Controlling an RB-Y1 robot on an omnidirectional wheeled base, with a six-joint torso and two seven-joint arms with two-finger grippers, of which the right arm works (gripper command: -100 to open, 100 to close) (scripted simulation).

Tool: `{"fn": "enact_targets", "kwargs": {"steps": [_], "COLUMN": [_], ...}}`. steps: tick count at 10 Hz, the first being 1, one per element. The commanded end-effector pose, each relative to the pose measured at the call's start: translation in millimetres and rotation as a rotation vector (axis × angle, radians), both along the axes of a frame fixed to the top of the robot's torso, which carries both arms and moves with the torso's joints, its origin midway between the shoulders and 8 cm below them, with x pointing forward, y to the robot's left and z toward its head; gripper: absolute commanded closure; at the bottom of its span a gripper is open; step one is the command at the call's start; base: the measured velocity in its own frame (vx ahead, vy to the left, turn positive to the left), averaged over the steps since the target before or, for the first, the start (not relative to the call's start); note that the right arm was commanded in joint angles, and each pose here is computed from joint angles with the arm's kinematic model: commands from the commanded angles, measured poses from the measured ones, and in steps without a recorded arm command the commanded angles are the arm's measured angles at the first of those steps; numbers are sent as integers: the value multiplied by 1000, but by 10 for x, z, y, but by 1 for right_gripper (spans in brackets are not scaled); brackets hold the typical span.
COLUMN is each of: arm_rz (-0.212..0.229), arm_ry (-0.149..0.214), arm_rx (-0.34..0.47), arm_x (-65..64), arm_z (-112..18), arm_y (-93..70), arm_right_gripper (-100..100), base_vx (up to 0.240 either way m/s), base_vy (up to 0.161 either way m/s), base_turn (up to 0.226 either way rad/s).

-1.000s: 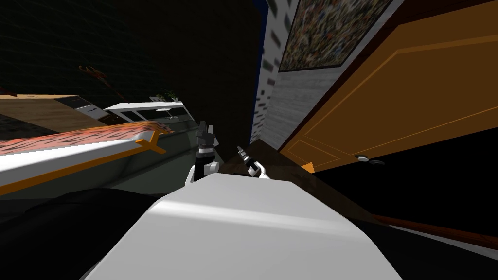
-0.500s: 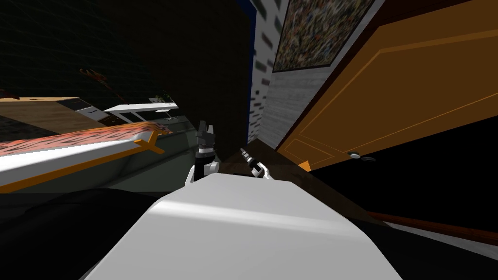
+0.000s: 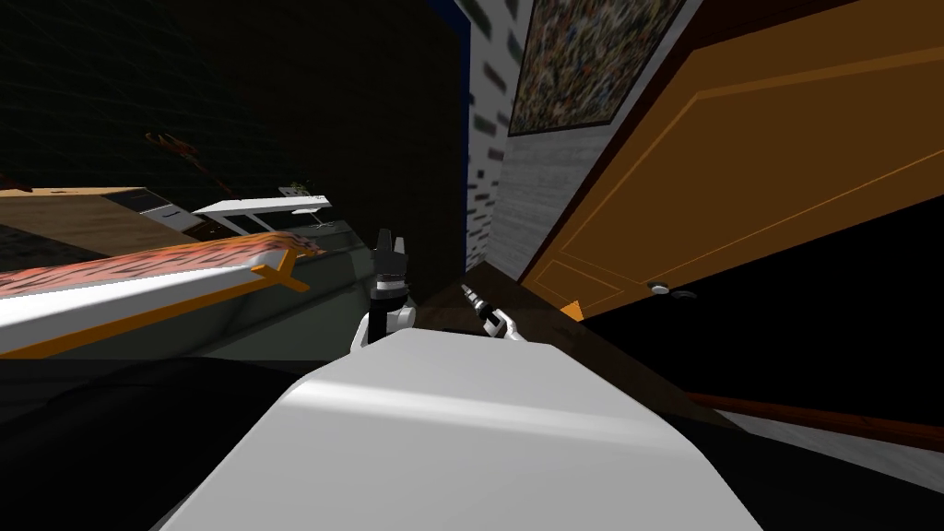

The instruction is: Pull the door open

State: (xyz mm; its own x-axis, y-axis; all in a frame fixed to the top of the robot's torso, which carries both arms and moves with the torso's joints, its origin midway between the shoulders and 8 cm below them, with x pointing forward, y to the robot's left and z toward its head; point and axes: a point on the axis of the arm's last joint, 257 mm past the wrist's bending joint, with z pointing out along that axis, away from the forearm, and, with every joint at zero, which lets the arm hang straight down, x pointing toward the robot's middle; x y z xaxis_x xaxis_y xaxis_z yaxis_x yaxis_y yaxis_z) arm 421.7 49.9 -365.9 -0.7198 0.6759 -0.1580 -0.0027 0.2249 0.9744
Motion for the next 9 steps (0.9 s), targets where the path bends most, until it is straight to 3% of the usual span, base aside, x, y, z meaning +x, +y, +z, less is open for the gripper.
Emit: {"fn": "enact_targets", "kwargs": {"steps": [1,9], "arm_rz": [3,19], "arm_ry": [7,9], "arm_rx": [-3,73], "arm_x": [-10,-83], "arm_z": [-41,164], "arm_y": [13,454], "arm_right_gripper": [-100,-100], "base_vx": [-14,60], "base_vy": [136,196], "base_turn": [1,5]}}
